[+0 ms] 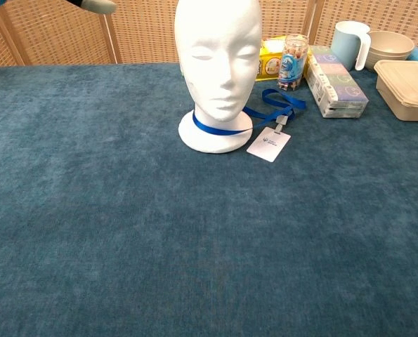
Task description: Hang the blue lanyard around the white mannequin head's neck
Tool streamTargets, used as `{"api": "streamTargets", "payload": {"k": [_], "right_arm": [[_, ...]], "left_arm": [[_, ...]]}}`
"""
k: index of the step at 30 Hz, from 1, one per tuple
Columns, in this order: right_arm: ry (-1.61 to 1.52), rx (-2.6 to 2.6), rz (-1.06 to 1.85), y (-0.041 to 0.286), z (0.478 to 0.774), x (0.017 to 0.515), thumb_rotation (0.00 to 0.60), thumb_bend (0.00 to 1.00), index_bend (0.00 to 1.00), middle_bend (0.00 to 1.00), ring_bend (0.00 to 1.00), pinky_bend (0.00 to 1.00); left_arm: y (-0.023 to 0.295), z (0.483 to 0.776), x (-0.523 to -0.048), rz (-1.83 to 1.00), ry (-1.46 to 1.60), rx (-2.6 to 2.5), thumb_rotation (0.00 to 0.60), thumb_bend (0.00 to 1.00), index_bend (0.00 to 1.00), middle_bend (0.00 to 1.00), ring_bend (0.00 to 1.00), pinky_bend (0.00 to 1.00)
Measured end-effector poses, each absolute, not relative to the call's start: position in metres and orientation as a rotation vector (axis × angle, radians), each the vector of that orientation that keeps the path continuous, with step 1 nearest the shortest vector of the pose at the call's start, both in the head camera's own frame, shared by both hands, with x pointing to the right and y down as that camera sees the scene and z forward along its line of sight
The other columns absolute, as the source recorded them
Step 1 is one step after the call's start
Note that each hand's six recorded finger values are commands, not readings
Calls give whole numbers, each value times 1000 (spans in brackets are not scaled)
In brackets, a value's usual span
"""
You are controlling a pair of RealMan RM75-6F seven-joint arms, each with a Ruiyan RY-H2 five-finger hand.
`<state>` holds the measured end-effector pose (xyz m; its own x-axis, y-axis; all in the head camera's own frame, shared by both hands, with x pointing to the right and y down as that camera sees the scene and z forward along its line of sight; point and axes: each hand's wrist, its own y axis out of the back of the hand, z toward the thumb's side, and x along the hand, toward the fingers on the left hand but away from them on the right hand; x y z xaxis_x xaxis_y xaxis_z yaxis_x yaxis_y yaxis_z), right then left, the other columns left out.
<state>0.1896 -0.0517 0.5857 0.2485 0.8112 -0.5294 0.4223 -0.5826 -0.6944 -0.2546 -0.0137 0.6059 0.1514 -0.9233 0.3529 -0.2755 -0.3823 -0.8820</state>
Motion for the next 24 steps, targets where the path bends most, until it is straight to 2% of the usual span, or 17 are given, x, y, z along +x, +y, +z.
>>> {"api": "streamTargets", "payload": {"k": [5, 14, 24], "right_arm": [[-1161, -2124, 1209, -49, 577, 194, 351, 386, 279, 292, 270, 300], [-1354, -1968, 1050, -34, 555, 236, 354, 396, 389, 397, 383, 395], [-1367, -1834, 1080, 32, 558, 288, 347, 444, 425, 420, 404, 405]], "left_arm": [[-3, 598, -274, -1253, 1155, -1771, 402, 188, 270, 296, 163, 201], [48, 582, -335, -1311, 1155, -1756, 399, 194, 270, 296, 171, 204], [127, 577, -411, -1428, 1192, -1732, 401, 195, 290, 296, 172, 204]]}}
